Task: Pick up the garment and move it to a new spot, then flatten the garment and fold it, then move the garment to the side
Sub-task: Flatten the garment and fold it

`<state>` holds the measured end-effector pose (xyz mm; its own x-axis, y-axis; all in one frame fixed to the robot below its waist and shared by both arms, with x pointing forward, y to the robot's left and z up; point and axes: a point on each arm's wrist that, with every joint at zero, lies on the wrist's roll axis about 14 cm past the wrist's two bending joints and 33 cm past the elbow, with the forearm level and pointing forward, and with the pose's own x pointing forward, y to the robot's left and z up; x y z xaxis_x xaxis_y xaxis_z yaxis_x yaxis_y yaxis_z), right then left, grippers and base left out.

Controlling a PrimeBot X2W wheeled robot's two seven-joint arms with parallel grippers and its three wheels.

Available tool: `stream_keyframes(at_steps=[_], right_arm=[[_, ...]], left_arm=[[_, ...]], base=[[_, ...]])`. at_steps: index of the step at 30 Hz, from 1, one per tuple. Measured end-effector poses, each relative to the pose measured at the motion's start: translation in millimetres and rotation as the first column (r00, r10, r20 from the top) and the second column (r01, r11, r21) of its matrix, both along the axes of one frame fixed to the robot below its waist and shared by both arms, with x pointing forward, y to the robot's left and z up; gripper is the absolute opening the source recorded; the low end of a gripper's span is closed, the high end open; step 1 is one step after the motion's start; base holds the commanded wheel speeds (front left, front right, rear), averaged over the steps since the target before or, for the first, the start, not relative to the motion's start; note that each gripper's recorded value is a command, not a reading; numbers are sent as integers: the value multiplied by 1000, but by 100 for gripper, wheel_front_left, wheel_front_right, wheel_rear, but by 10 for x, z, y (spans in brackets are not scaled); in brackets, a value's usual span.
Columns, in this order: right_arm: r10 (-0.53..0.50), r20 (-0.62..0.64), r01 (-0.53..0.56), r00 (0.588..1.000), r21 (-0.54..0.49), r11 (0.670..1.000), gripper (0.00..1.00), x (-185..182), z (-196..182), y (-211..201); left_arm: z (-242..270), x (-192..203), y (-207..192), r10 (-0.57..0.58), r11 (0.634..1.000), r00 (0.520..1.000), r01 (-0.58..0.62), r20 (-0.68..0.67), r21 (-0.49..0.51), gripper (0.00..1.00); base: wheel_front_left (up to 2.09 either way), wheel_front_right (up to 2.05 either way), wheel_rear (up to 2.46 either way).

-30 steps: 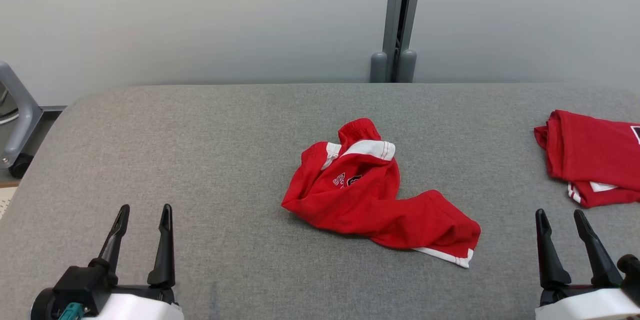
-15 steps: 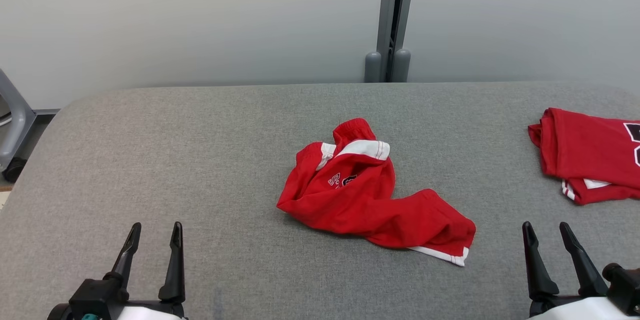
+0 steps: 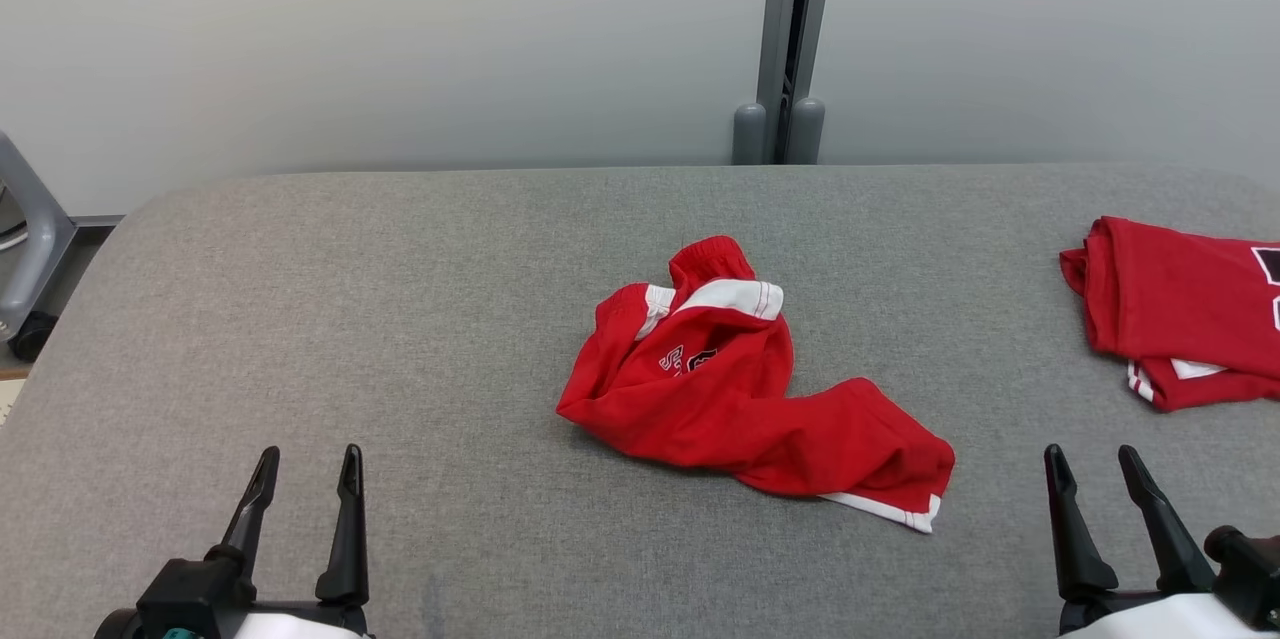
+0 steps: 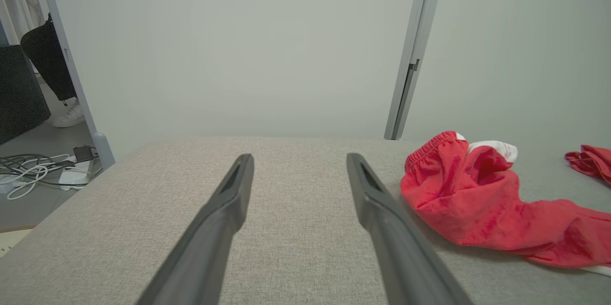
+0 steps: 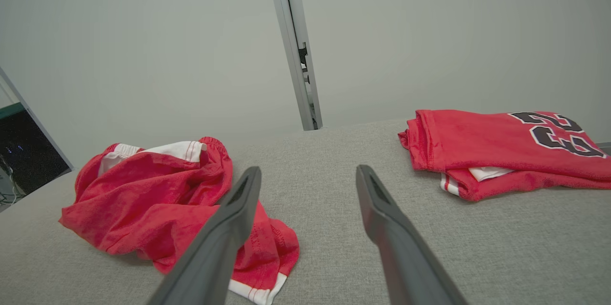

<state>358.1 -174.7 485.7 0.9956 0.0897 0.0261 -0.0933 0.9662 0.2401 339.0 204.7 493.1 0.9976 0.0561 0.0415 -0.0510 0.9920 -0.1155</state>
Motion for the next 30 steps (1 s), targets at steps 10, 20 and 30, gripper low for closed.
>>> stream_keyframes(at_steps=[10, 20, 30], right_arm=[[116, 41, -115, 992, -29, 993, 100, 232, 146, 314], [297, 27, -292, 955, -103, 951, 100, 830, 228, 880], [388, -65, -393, 919, -106, 913, 100, 1181, 36, 1324]], left_arm=[[-39, -45, 1, 13, 1000, 1000, -13, -10, -5, 100], [-87, -49, 114, 63, 998, 998, -63, -28, -17, 100], [-118, -88, 303, 118, 993, 992, -119, -42, -11, 100]], base=[[0, 0, 0], [0, 0, 0], [0, 0, 0]])
